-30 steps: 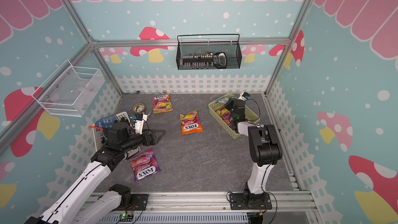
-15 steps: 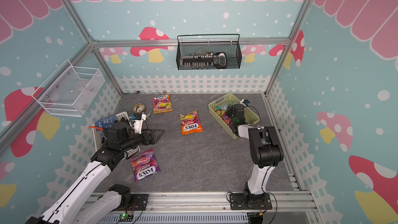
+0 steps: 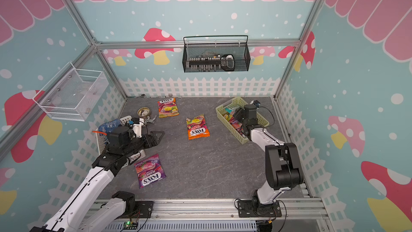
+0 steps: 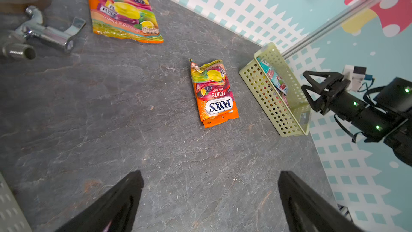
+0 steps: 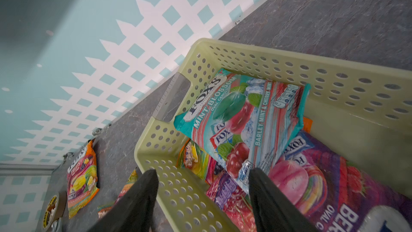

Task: Put the candies in the basket
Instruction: Place the candy in the basket.

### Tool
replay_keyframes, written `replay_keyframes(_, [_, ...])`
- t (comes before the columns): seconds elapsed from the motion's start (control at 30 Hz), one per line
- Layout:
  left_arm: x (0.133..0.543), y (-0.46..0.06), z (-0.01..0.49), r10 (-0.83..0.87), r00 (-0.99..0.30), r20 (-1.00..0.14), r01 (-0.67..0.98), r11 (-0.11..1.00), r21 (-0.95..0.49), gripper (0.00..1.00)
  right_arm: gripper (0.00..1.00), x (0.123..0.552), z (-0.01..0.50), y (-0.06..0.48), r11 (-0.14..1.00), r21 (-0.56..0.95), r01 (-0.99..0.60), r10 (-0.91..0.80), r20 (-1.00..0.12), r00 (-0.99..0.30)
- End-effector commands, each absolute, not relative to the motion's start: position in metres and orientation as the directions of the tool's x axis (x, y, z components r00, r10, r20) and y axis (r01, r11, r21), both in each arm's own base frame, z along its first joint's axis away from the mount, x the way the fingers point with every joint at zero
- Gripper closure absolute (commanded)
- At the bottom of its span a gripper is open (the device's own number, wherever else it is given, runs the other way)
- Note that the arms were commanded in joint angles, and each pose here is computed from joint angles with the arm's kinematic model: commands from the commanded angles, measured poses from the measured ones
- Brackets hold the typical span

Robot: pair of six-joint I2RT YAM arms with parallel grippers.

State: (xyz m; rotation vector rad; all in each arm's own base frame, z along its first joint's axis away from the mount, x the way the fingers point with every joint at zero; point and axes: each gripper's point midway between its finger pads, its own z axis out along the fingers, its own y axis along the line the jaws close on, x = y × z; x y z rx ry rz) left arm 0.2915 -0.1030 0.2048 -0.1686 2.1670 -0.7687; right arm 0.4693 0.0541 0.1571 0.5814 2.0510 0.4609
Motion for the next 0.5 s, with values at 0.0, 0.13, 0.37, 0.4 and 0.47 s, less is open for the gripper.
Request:
replay_keyframes(0.0, [0.289,-0.101,0.198,-0.463,-0.709,-0.533,0.001,0.754,-0.657,0.01,0.25,0.446,0.155,0.068,0.876,0.465,0.126,0.446,-0.684,-0.578])
replay_keyframes(0.13, [0.281,-0.11,0.166,-0.494,-0.782,-0.379,-0.114,0.712,-0.693,0.12,0.19,0.423,0.168,0.094,0.902,0.431,-0.01,0.33,-0.705,-0.628])
replay_keyframes(0.37, [0.265,-0.123,0.13,-0.522,-0.778,-0.35,-0.249,0.767,-0.591,0.14,0.18,0.363,0.16,0.175,0.827,0.513,-0.232,0.22,-0.674,-0.705])
replay_keyframes(0.4, [0.262,-0.126,0.126,-0.529,-0.777,-0.341,-0.27,0.77,-0.578,0.14,0.19,0.354,0.156,0.19,0.808,0.53,-0.257,0.209,-0.665,-0.717])
replay_keyframes(0.47, [0.255,-0.125,0.114,-0.554,-0.771,-0.312,-0.332,0.769,-0.546,0.08,0.21,0.336,0.152,0.221,0.758,0.563,-0.33,0.175,-0.663,-0.728])
